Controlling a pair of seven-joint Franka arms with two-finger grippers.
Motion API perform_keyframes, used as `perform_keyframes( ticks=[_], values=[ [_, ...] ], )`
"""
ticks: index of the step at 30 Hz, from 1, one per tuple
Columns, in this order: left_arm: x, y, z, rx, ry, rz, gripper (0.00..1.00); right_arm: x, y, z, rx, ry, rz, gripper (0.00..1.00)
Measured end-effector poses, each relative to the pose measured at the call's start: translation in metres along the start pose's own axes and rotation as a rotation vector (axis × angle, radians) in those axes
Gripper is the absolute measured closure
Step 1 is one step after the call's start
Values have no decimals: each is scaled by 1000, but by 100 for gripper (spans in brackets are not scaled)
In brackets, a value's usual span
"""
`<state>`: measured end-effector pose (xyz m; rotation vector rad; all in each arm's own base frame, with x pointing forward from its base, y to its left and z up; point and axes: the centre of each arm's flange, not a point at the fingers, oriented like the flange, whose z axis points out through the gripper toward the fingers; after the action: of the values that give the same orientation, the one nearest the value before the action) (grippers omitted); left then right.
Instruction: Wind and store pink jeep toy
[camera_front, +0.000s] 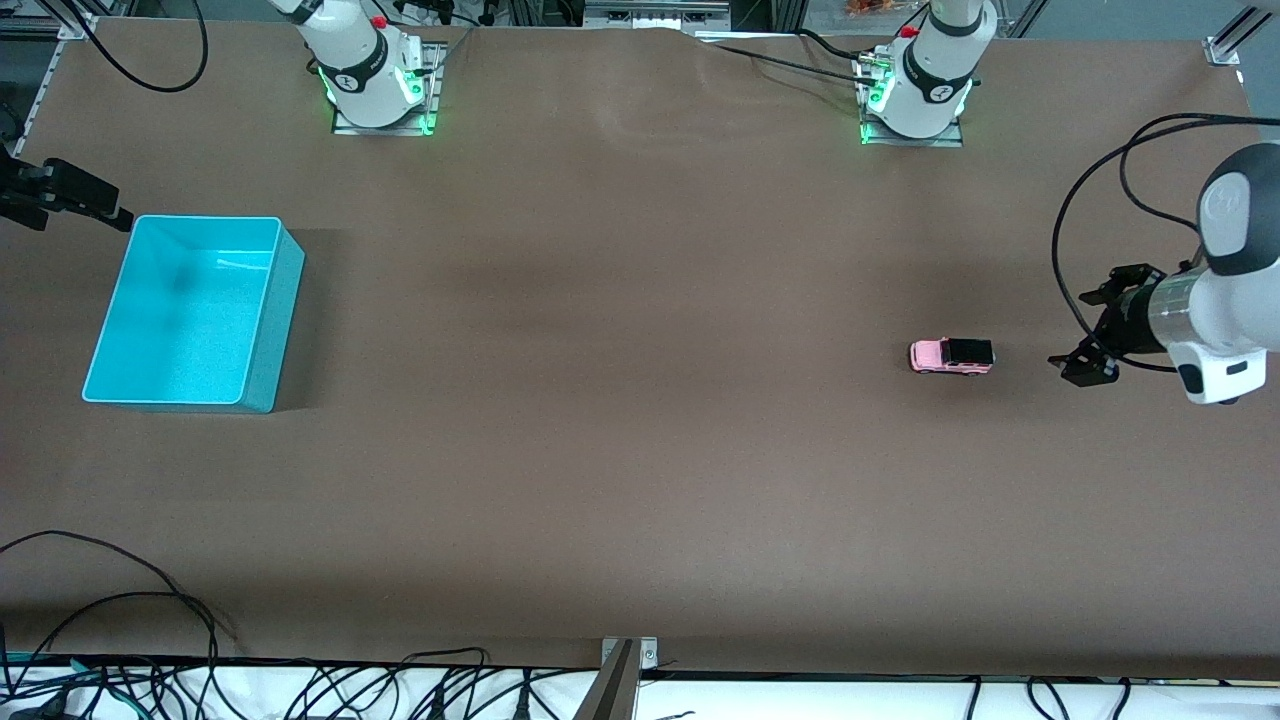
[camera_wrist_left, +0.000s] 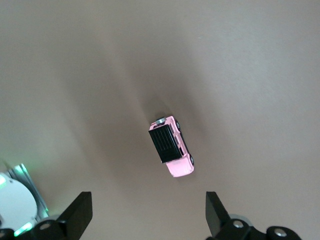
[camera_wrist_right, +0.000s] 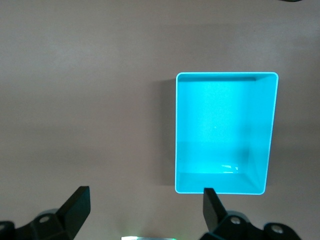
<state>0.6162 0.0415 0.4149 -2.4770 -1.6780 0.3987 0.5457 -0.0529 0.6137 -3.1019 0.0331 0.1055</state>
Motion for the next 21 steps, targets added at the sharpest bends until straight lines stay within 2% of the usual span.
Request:
perform_keyframes(
  ticks=[14, 21],
  values=[
    [3, 11, 89, -26, 7, -283, 0, 0, 0, 0, 0, 0, 0, 0],
    [6, 9, 124, -75, 16, -406, 0, 0, 0, 0, 0, 0, 0, 0]
  ],
)
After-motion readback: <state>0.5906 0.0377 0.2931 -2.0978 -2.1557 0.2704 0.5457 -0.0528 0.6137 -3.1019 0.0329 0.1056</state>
